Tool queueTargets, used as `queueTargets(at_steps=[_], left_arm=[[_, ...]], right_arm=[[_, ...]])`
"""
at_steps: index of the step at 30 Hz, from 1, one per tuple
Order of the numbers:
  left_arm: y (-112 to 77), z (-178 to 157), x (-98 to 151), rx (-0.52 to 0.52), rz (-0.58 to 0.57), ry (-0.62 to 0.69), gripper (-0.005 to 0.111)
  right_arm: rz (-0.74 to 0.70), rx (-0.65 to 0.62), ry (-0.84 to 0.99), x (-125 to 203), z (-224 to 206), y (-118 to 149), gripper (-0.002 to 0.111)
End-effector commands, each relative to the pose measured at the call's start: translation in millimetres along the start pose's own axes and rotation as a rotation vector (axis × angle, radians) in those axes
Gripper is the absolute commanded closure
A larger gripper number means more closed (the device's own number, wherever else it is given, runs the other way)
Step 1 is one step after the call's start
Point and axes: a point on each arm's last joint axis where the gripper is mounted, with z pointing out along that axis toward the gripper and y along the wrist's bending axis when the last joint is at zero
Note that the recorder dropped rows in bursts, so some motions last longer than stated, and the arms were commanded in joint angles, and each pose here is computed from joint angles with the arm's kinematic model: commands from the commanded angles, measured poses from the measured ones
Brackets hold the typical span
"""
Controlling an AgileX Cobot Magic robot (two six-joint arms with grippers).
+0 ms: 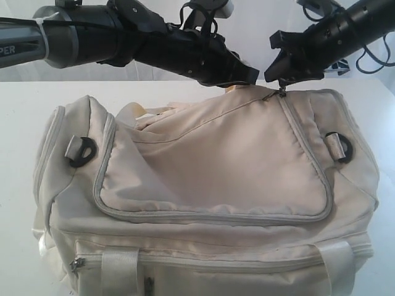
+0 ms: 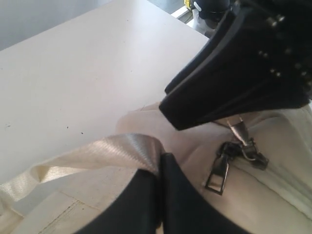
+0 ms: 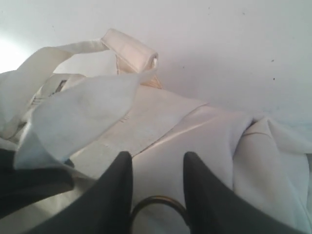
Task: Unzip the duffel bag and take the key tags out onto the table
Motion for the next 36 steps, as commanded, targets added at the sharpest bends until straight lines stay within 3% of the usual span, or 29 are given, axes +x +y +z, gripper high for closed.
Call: queueTargets(at_steps=[1,8,20,25,31,33,36], left_arm=[[-14.3,-11.3,-16.0,0.045,-0.024,-0.05,0.107],[-14.0,-11.3,-16.2,0.042,-0.051,-0.052,0.107],[-8.0,-9.2,-14.0,-0.004,-0.082,-0.045,0.107],[-3.8,0.0,-5.4,-0.003,-0.103,-0.019,0.107],[-9.3,-2.4,-9.9,0.045,-0.097,-0.004,0.107],[-12.1,-4.5,-14.5,0.064,-0.085,-0.005,0.107],[-15.7,-7.7,-21.2,0.086,-0.067,-0.009,0.107]], right_arm=[[-0.026,0.028,-0.076,-6.0,-24.5,9.0,0.108],[-0.077,0.012,-0.053,-0.2,-51.7,29.1,0.108],[-0.104,0.052,0.021,53.6,-69.4,41.8,0.108],[-0.135,0.057,0.029,76.0,-71.7,43.8,0.108],[-0.21,-0.021,-0.017,82.5,-52.4,55.7,0.107],[-0.159,-0.023,0.004,85.2,-40.3,49.5,0.095],[-0.07,-0.055,0.004,84.1,-25.5,43.1,0.056]])
